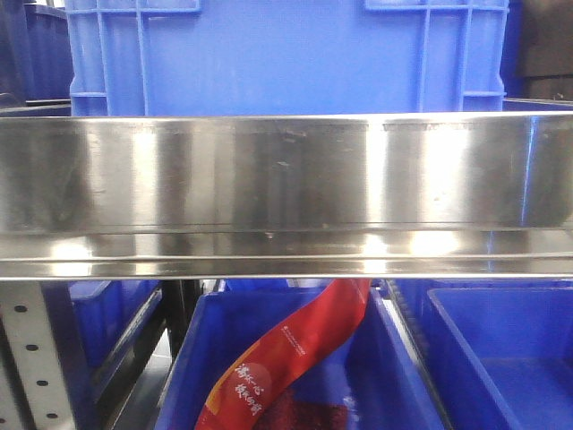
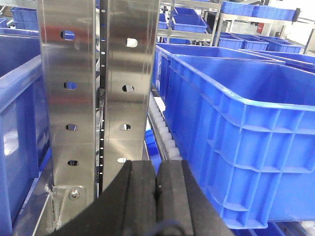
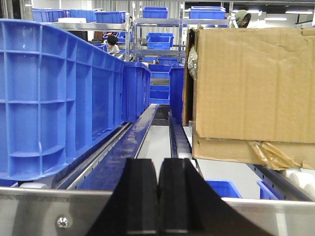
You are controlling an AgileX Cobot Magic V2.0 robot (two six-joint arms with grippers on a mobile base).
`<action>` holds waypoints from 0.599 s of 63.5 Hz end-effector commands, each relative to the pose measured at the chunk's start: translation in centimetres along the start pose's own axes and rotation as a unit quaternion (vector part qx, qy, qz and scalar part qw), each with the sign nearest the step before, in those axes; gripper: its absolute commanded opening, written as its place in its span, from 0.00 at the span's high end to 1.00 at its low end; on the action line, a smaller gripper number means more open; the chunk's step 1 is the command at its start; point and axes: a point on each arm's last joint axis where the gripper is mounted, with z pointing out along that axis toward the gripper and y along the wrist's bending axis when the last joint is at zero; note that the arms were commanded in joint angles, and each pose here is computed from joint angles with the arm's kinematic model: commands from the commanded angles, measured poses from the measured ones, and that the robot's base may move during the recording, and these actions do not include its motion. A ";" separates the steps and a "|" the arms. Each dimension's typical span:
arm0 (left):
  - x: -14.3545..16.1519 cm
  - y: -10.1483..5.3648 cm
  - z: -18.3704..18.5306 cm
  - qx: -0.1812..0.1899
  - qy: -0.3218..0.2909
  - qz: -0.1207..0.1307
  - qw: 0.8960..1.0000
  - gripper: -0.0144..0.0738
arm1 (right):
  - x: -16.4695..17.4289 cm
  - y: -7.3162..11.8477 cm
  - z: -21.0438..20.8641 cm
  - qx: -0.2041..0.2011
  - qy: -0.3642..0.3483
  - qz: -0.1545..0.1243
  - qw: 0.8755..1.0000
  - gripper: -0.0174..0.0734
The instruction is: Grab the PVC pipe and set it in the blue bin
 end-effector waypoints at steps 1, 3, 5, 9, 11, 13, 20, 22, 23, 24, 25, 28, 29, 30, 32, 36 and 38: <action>-0.3 0.0 -0.2 0.000 -0.014 -0.001 1.000 0.96 | -0.1 0.0 0.0 0.002 -0.008 -0.001 1.000 0.99; -0.3 0.0 -0.2 0.000 -0.014 -0.001 1.000 0.96 | -0.1 0.0 0.0 0.002 -0.007 -0.001 1.000 0.99; -0.3 0.0 -0.2 0.000 -0.014 -0.001 1.000 0.96 | 0.0 0.0 0.0 0.002 -0.004 -0.001 1.000 0.99; -0.3 0.0 -0.2 0.000 -0.014 -0.001 1.000 0.96 | 0.1 0.0 0.0 0.002 0.004 -0.001 1.000 0.99; -0.3 0.0 -0.2 0.000 -0.014 -0.001 1.000 0.96 | 0.2 0.0 0.0 0.002 0.005 -0.001 1.000 0.99; -0.3 0.0 -0.2 0.000 -0.014 -0.001 1.000 0.96 | 0.2 0.0 0.0 0.002 0.006 -0.001 1.000 0.99; -0.3 0.0 -0.2 0.000 -0.014 -0.001 1.000 0.96 | 0.2 0.0 0.0 0.002 0.006 -0.001 1.000 0.99; -0.3 0.0 -0.2 0.000 -0.014 -0.001 1.000 0.96 | 0.2 0.0 0.0 0.002 0.006 -0.001 1.000 0.99; -0.3 0.0 -0.2 0.000 -0.014 -0.001 1.000 0.96 | 0.2 0.0 0.0 0.002 0.006 -0.001 1.000 0.99; -0.3 0.0 -0.2 0.000 -0.014 -0.001 1.000 0.96 | 0.2 0.0 0.0 0.002 0.006 -0.001 1.000 0.99; -0.3 0.0 -0.2 0.000 -0.014 -0.001 1.000 0.96 | 0.2 0.0 0.0 0.002 0.006 -0.001 1.000 0.99; -0.3 0.0 -0.2 0.000 -0.014 -0.001 1.000 0.96 | 0.2 0.0 0.0 0.002 0.006 -0.001 1.000 0.99; -0.3 0.0 -0.2 0.000 -0.014 -0.001 1.000 0.96 | 0.2 0.0 0.0 0.002 0.006 -0.001 1.000 0.99; -0.3 0.0 -0.2 0.000 -0.014 -0.001 1.000 0.96 | 0.2 0.0 0.0 0.002 0.006 -0.001 1.000 0.99; -0.3 0.0 -0.2 0.000 -0.014 -0.001 1.000 0.96 | 0.2 0.0 0.0 0.002 0.006 -0.001 1.000 0.99; -0.3 0.0 -0.2 0.000 -0.014 -0.001 1.000 0.96 | 0.2 0.0 0.0 0.002 0.006 -0.001 1.000 0.99; -0.3 0.0 -0.2 0.000 -0.014 -0.001 1.000 0.96 | 0.2 0.0 0.0 0.002 0.006 -0.001 1.000 0.99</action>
